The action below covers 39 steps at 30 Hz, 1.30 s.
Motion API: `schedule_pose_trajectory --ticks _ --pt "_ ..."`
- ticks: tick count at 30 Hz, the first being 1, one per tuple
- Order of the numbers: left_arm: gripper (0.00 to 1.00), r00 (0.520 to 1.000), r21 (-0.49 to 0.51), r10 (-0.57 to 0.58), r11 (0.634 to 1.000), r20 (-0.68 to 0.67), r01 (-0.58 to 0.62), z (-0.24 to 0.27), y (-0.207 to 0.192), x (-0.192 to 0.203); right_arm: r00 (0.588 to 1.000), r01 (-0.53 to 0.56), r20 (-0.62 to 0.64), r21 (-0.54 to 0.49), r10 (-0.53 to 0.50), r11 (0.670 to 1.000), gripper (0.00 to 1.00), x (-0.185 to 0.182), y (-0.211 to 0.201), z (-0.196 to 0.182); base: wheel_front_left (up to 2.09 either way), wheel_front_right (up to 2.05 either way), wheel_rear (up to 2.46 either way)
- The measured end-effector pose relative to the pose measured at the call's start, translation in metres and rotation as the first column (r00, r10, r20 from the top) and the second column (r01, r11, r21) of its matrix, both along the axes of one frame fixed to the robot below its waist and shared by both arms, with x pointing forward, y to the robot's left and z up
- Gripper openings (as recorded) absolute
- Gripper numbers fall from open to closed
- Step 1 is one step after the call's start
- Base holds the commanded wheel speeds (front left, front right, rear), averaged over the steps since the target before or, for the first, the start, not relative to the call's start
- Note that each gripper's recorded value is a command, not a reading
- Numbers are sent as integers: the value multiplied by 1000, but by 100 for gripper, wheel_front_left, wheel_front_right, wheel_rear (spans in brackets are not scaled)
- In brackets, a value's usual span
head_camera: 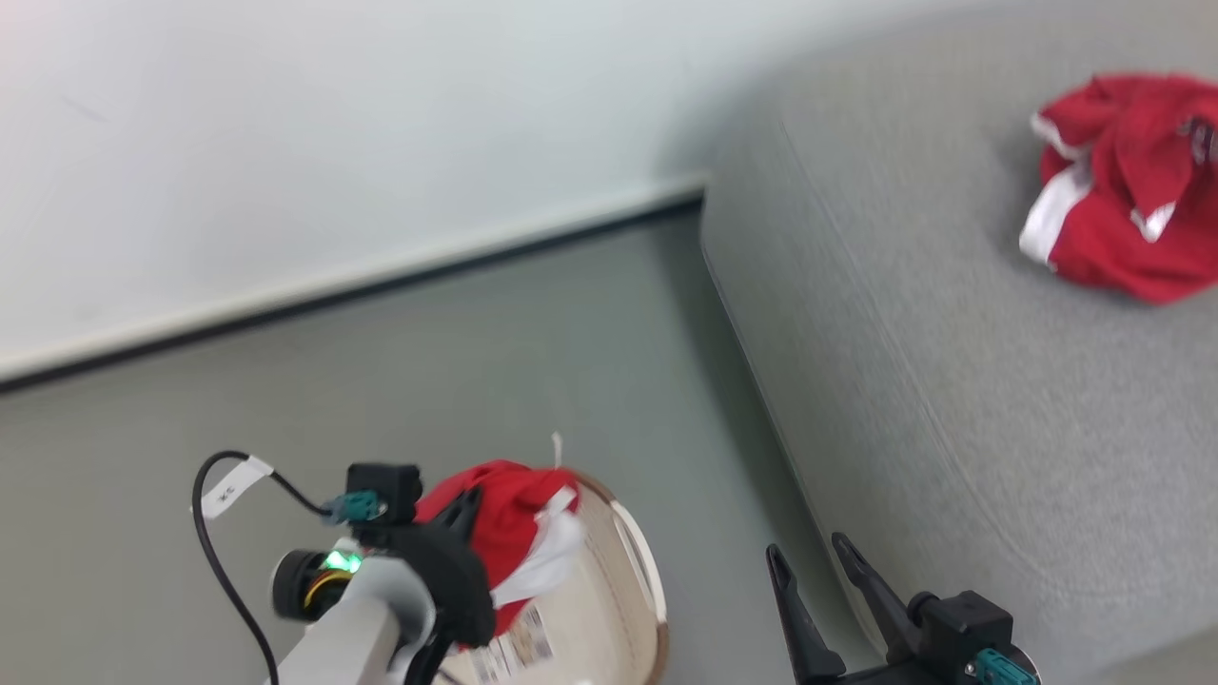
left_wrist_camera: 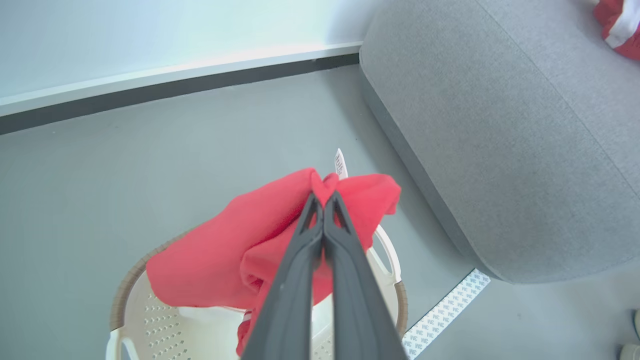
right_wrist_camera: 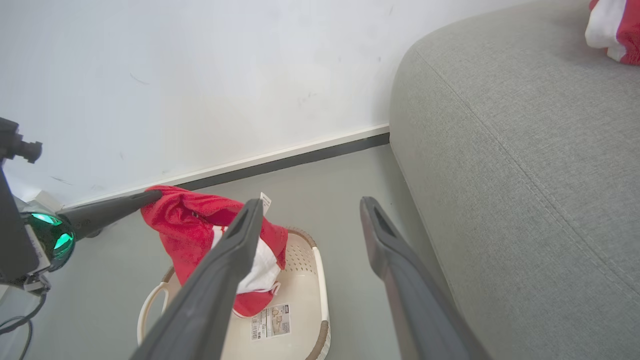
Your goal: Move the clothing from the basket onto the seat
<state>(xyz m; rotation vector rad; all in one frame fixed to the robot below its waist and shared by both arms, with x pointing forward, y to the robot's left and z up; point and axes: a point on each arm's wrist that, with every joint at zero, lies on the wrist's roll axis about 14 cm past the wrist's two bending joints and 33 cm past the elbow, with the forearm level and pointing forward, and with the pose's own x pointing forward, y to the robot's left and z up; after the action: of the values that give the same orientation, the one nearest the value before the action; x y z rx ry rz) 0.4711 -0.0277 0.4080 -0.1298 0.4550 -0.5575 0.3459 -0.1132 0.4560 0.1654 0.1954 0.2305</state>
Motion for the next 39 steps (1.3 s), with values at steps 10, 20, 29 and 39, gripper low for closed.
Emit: schedule_pose_trajectory --ticks 10,20,29,39 --pt "0 930 -105 32 994 365 7 172 -9 -8 981 -108 163 40 100 993 100 -17 34 61 0 0 0" --pt "0 841 -68 9 997 541 33 262 -2 -25 952 -214 230 23 203 977 100 -18 64 88 0 0 0" --pt "0 840 -68 -3 997 543 47 266 -4 -30 946 -258 208 19 249 966 100 -17 78 86 0 0 0" --pt "0 846 -74 -14 995 533 63 268 -10 -34 923 -343 189 17 334 939 100 -9 103 91 0 0 0"
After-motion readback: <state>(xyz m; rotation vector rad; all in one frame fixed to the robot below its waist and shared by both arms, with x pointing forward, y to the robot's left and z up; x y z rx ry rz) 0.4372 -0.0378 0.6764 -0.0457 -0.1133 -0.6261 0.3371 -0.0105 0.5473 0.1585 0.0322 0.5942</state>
